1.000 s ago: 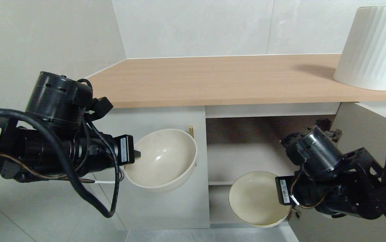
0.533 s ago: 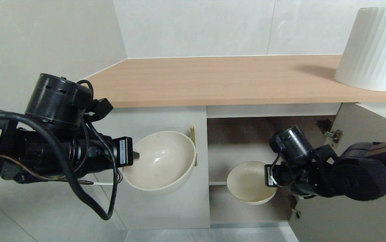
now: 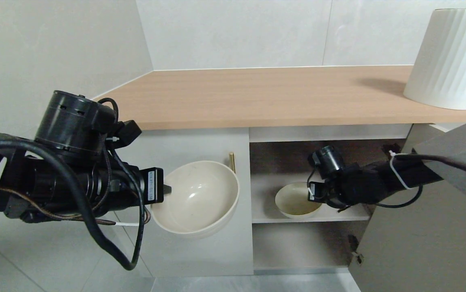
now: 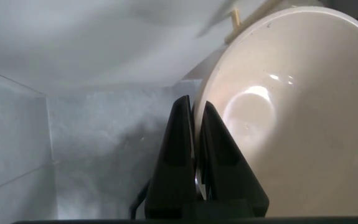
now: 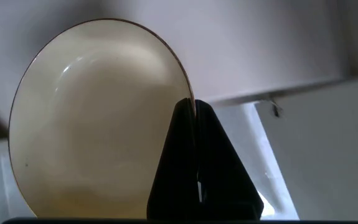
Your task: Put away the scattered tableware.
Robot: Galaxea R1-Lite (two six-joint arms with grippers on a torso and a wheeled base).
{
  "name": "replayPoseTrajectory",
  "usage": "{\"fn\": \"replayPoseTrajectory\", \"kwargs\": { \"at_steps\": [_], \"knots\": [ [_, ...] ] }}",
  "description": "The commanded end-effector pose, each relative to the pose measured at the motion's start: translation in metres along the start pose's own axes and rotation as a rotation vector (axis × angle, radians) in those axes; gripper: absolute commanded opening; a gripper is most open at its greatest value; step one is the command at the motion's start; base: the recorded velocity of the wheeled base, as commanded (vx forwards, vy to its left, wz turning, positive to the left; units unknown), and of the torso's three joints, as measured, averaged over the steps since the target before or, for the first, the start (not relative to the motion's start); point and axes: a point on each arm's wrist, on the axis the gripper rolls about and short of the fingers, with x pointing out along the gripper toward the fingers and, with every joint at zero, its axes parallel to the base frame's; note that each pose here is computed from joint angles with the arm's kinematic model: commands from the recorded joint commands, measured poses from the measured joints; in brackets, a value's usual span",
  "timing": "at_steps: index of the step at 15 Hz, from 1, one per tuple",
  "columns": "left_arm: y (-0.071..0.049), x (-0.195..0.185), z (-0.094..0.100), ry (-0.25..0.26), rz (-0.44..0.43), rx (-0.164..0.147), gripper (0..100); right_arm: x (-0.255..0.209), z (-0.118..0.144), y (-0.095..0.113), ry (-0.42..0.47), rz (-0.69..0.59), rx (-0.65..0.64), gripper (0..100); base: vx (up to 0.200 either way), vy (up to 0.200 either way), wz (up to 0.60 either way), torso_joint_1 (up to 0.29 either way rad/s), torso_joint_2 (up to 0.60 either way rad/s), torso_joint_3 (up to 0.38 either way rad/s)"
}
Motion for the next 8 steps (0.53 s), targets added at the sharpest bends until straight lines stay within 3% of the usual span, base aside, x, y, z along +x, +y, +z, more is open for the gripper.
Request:
{"fn": "replayPoseTrajectory", "kwargs": {
  "at_steps": [1, 8],
  "knots": [
    [-0.004, 0.001, -0.004, 0.016, -0.008, 0.019, 0, 0.046, -0.009, 0.002, 0.031, -0.048, 0.002, 0, 0.0, 0.0, 0.0, 0.0, 0.0, 0.0],
    [-0.006, 0.006, -0.008, 0.034, -0.009, 0.038, 0, 0.083, -0.023, 0.003, 0.021, -0.14, 0.003, 0, 0.0, 0.0, 0.0, 0.0, 0.0, 0.0]
  ]
}}
